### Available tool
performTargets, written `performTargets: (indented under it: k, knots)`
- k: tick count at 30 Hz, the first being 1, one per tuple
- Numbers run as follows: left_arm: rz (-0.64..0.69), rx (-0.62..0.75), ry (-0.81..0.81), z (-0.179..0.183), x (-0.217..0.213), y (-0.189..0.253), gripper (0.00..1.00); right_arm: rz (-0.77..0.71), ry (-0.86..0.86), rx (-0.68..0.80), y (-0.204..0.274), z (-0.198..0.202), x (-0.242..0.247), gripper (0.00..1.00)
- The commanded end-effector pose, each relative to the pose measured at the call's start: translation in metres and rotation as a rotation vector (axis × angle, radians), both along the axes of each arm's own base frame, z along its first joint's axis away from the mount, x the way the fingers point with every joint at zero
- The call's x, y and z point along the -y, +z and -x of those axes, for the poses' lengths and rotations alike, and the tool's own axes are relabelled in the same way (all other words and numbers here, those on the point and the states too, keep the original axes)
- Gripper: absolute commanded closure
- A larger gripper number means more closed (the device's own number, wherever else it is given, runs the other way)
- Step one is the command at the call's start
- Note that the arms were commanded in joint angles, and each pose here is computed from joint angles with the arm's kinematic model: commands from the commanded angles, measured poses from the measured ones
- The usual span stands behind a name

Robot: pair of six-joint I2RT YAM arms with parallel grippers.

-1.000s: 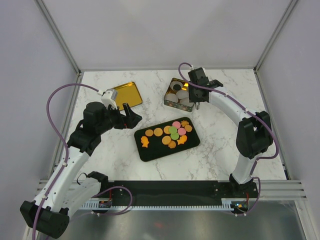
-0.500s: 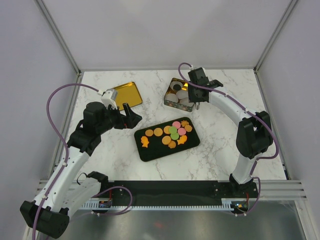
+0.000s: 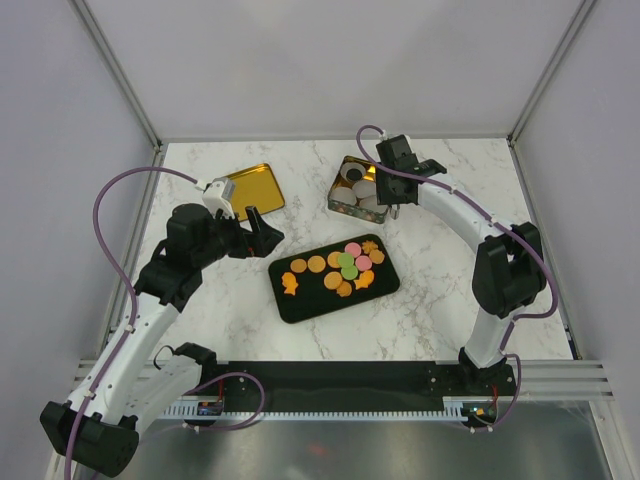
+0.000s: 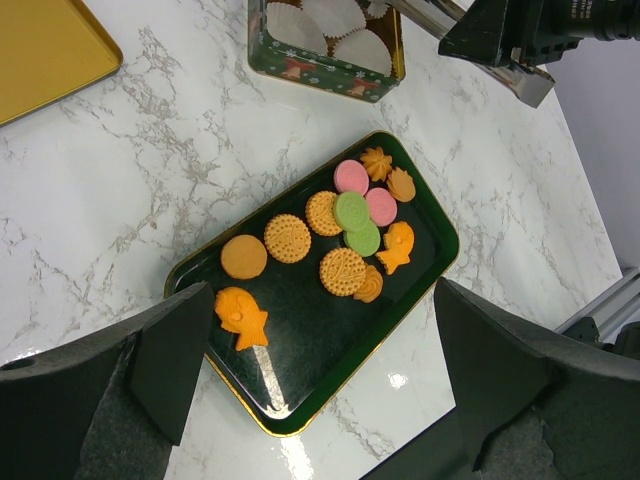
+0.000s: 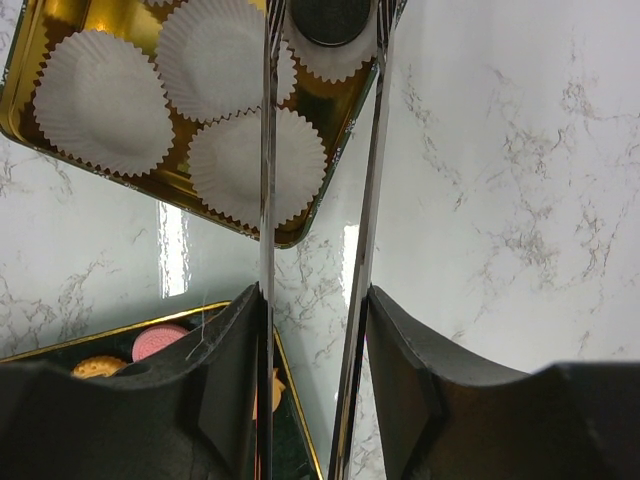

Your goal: Pack the cookies

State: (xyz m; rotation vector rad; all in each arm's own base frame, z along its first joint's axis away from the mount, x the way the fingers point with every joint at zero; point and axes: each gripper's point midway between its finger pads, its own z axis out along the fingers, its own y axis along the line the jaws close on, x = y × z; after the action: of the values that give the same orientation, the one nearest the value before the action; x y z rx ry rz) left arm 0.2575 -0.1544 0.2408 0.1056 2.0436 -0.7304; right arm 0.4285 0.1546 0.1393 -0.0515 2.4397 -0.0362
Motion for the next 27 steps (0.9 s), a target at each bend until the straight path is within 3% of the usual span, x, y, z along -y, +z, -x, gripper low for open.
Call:
performTargets:
  k: [1,7,15,21,27]
  knots:
    - [0.003,0.062,0.003,-0.005,0.0,0.02,0.01,-0.048,0.013,0.109,0.045,-0.008,-0.005,0.49]
    - [0.003,0.064,0.002,-0.004,0.0,0.02,0.01,-0.069,0.116,0.145,0.073,0.016,-0.04,0.5]
    - [0.003,0.071,0.005,-0.004,-0.001,0.022,0.01,-0.037,0.42,0.077,0.057,0.132,-0.11,0.51]
    - [0.005,0.072,-0.002,-0.003,0.0,0.023,0.01,-0.059,0.57,-0.028,0.035,0.206,-0.114,0.52]
    - [0.003,0.068,-0.001,-0.004,0.0,0.022,0.01,-0.055,0.627,-0.058,0.039,0.238,-0.11,0.51]
